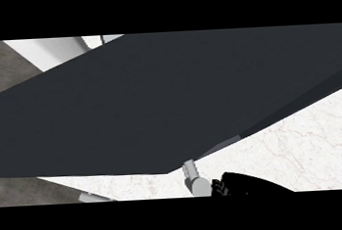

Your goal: Pick up the bottled water, place it into the cabinet and close the cabinet

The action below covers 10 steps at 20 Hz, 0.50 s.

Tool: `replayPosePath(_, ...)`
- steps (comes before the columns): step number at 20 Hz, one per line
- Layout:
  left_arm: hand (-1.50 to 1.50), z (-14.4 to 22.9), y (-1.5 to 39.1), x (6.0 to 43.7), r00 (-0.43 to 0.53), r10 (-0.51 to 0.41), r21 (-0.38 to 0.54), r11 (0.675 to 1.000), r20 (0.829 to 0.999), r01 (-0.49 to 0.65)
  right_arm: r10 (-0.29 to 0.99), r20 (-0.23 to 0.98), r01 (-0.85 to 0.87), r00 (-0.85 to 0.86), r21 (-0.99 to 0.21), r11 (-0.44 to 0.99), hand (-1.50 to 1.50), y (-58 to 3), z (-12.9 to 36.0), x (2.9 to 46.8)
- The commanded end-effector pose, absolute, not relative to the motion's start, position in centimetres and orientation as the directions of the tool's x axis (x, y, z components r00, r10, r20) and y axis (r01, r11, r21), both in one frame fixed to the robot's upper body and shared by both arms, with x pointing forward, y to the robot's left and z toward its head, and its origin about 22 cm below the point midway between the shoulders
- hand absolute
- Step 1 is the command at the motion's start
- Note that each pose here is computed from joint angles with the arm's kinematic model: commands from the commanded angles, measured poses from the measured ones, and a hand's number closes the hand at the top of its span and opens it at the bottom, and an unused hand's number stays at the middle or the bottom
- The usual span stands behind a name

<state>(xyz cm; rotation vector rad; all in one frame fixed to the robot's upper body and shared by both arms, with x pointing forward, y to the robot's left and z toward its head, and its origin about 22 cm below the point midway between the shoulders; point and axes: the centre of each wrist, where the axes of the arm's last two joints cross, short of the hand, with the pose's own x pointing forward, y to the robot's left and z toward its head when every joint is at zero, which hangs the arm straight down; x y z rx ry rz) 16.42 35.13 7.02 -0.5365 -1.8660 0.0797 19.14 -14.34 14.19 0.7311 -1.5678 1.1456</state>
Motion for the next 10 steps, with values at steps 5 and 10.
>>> replayPosePath(5, -1.50, 6.6, 36.1, 16.2, -0.260, 0.393, -0.313, 0.901, 0.882, 0.301, 0.210, 0.957, -0.835, -0.200, -0.279, 0.475, 1.50, -9.2, 15.4, 25.4)
replayPosePath(10, -1.50, 5.8, 36.2, 15.5, -0.245, 0.411, -0.340, 0.896, 0.878, 0.287, 0.248, 0.957, -0.814, -0.152, -0.263, 0.518, 1.50, -5.5, 17.3, 29.3)
